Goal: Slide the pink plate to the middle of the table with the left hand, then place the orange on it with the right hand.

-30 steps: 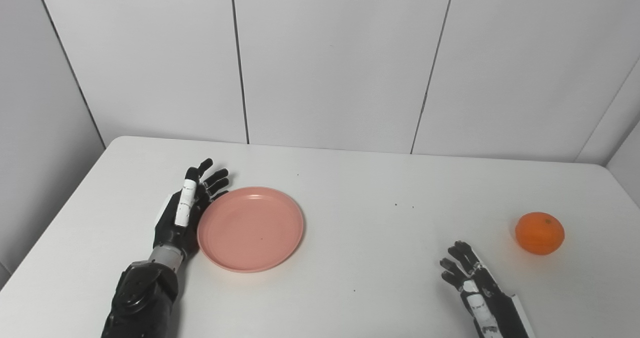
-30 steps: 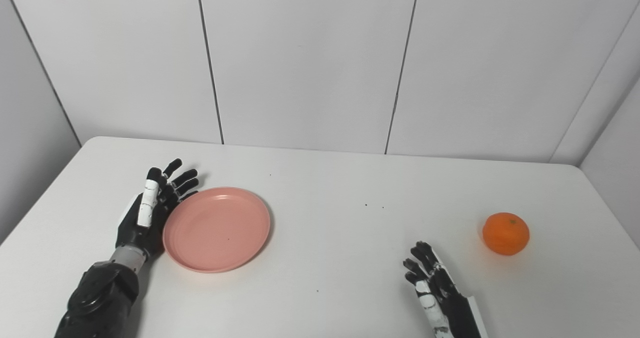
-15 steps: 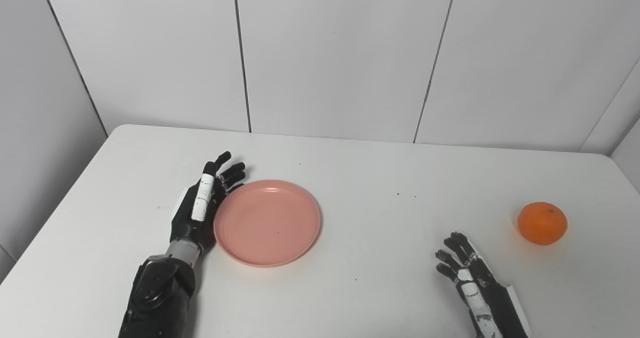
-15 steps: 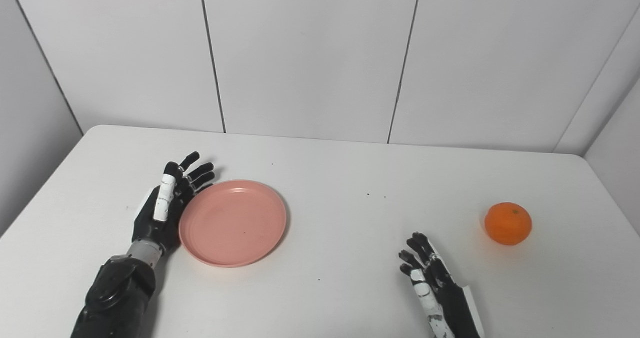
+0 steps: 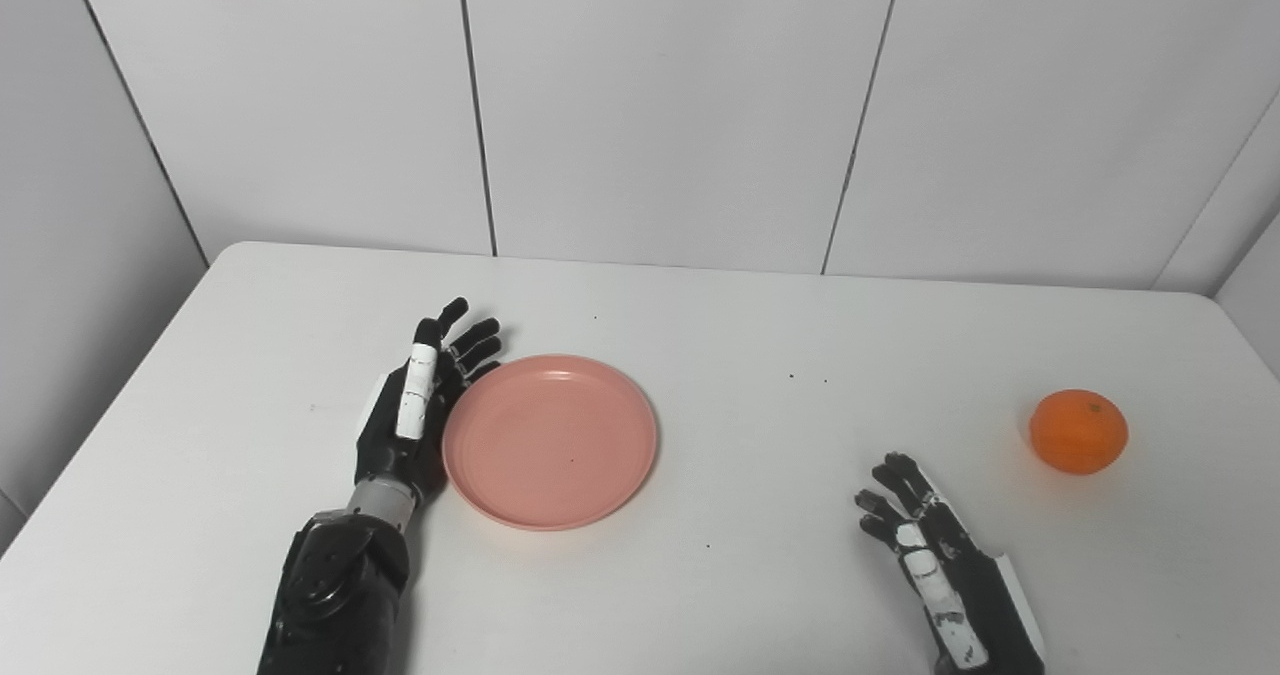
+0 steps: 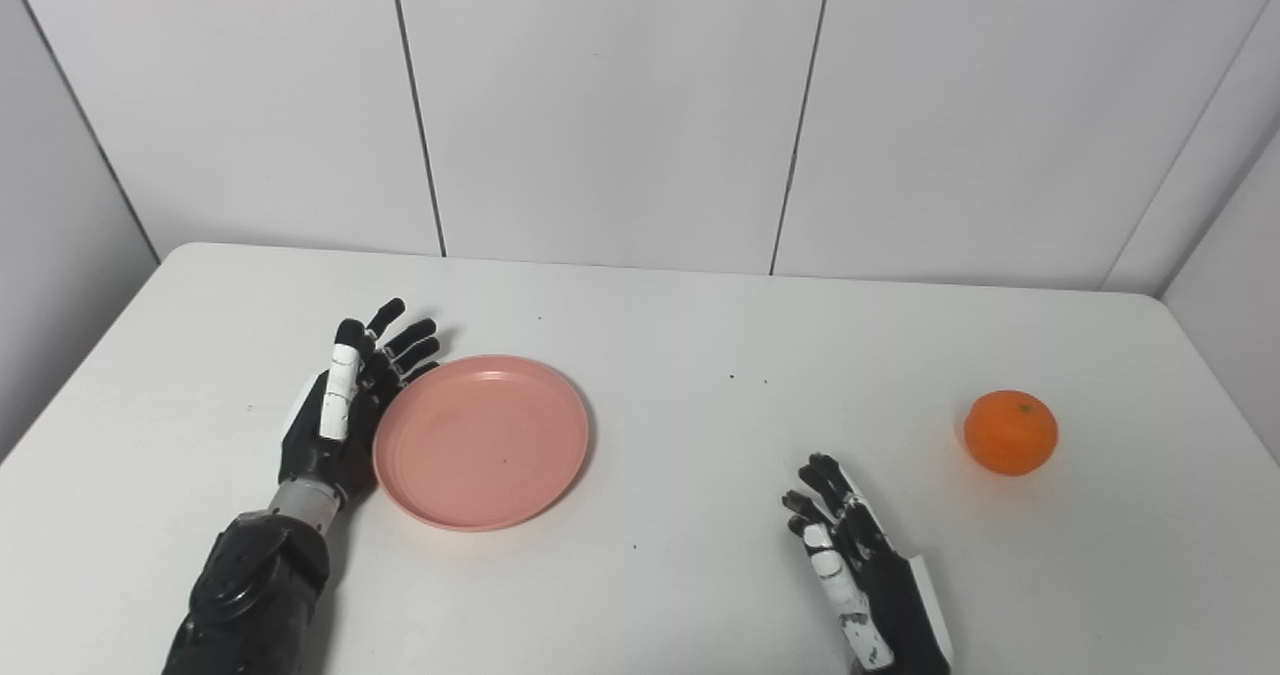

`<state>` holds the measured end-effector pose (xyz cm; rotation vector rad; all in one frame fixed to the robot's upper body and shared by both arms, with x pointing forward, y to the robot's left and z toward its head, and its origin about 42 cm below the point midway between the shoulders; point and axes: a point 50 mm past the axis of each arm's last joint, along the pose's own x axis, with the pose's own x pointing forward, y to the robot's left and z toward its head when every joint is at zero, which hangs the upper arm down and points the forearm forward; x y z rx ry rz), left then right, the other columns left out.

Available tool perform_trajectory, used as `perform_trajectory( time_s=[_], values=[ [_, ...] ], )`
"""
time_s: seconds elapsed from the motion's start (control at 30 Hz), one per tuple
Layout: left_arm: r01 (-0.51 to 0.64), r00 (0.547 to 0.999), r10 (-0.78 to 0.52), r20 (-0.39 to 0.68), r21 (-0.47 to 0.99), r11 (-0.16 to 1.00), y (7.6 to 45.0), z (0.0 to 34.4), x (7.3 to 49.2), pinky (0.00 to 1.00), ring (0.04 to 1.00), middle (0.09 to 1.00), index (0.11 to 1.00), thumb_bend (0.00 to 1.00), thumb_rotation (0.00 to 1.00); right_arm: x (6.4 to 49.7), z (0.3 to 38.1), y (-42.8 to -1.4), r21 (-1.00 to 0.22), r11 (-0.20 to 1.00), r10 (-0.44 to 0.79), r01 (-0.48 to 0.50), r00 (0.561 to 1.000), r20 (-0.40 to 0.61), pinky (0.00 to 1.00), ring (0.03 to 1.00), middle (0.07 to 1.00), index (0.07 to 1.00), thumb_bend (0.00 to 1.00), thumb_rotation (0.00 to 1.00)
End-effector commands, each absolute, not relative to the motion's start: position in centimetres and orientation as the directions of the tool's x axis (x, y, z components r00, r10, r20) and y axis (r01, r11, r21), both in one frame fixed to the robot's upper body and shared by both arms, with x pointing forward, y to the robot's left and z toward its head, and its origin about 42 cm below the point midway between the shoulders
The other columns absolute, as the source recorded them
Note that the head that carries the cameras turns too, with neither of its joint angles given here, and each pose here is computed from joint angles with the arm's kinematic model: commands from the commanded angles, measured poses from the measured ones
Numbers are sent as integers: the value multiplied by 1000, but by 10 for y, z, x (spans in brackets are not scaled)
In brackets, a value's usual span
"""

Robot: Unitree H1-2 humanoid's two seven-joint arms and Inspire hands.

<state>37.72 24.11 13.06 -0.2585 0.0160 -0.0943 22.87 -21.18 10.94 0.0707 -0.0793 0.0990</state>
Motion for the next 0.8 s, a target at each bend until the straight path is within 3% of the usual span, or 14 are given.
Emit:
perform_trajectory(
  time_s=[0.0,0.23,0.37,0.43,0.67,0.77],
  values=[
    [83,991,-109,-80,-280,956,235,117,373,840,863,838,898,924,850,223,100,-194,126,987,97,-101,995,33,844,838,892,889,820,741],
    [95,990,-122,-77,-283,954,236,123,374,843,866,843,904,920,849,225,103,-182,128,990,43,-51,997,64,834,858,911,910,840,728],
    [113,987,-140,-73,-293,950,233,126,376,846,868,834,898,914,845,226,104,-176,107,994,-7,-4,995,98,888,898,943,938,803,826],
    [122,986,-150,-75,-296,947,231,126,376,841,866,830,902,914,848,226,104,-174,109,994,-43,30,992,115,962,939,986,979,796,899],
    [126,984,-158,-85,-304,944,224,125,375,834,858,828,904,928,842,229,105,-169,116,988,-121,103,980,157,1000,998,1000,1000,819,956],
    [134,982,-168,-85,-313,940,219,124,373,841,859,822,899,911,843,230,105,-167,88,990,-128,113,974,188,1000,1000,1000,1000,786,966]
  ],
)
